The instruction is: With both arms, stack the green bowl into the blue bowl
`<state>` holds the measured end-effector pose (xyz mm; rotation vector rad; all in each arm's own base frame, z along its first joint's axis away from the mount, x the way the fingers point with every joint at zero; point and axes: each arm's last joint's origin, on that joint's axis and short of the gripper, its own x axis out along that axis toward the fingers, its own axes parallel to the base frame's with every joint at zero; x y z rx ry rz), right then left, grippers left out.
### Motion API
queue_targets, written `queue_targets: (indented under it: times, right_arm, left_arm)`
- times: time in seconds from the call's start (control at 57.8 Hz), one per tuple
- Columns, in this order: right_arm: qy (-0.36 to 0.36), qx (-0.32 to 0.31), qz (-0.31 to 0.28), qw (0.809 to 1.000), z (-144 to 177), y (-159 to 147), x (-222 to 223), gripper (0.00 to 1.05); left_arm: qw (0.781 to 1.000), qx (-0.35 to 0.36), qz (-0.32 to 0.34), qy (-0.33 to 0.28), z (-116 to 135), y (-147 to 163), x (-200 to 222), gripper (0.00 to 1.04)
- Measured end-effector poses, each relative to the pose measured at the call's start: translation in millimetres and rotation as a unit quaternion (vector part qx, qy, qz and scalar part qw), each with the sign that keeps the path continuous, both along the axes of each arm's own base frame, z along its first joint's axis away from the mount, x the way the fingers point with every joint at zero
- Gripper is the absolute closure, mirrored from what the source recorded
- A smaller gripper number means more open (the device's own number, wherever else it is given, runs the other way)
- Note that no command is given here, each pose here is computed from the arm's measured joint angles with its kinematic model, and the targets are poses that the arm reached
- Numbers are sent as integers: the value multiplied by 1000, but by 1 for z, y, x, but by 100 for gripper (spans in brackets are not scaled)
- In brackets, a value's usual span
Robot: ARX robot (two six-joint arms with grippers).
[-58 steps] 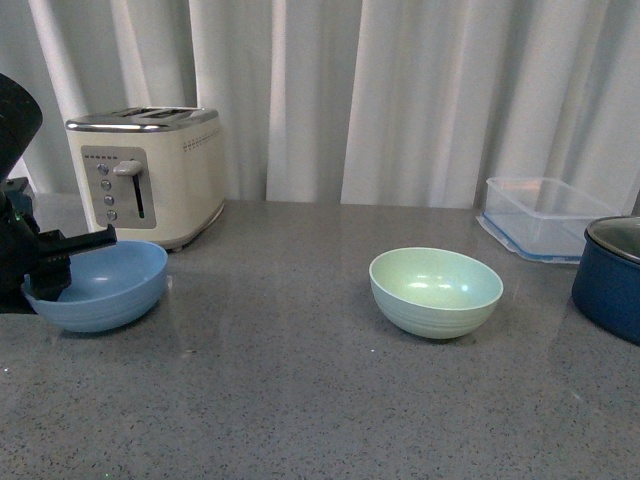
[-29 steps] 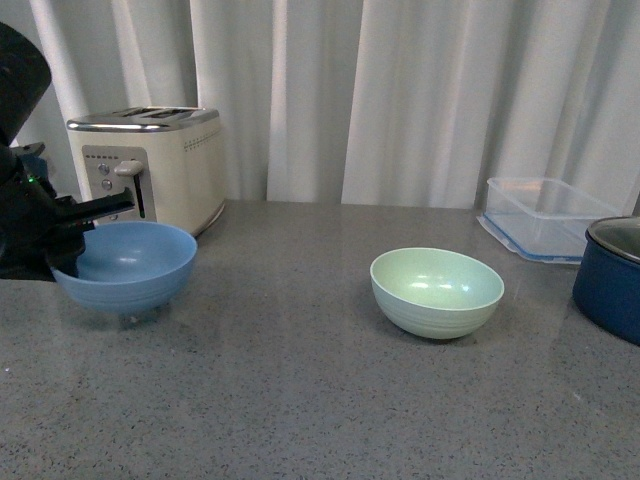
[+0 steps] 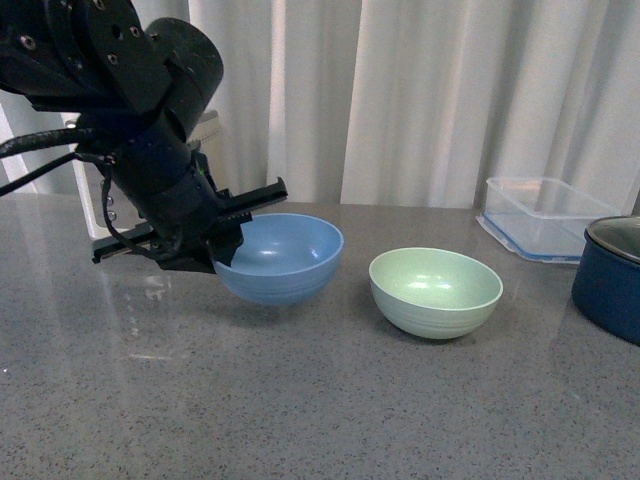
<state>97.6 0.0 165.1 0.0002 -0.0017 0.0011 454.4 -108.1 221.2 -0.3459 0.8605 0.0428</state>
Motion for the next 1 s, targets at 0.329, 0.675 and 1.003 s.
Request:
queue_targets:
  times: [0.329, 0.675, 1.003]
  right_arm:
    - [0, 0, 0, 1000, 0, 0, 0, 10]
    - [0, 0, 0, 1000, 0, 0, 0, 10]
    - [0, 0, 0, 1000, 0, 0, 0, 10]
  left_arm:
    - [1000, 1, -14, 13, -11, -18, 7, 101]
    - [1000, -1, -16, 22, -18, -19, 9, 67]
    - [995, -38, -48, -72, 51, -14, -10, 6]
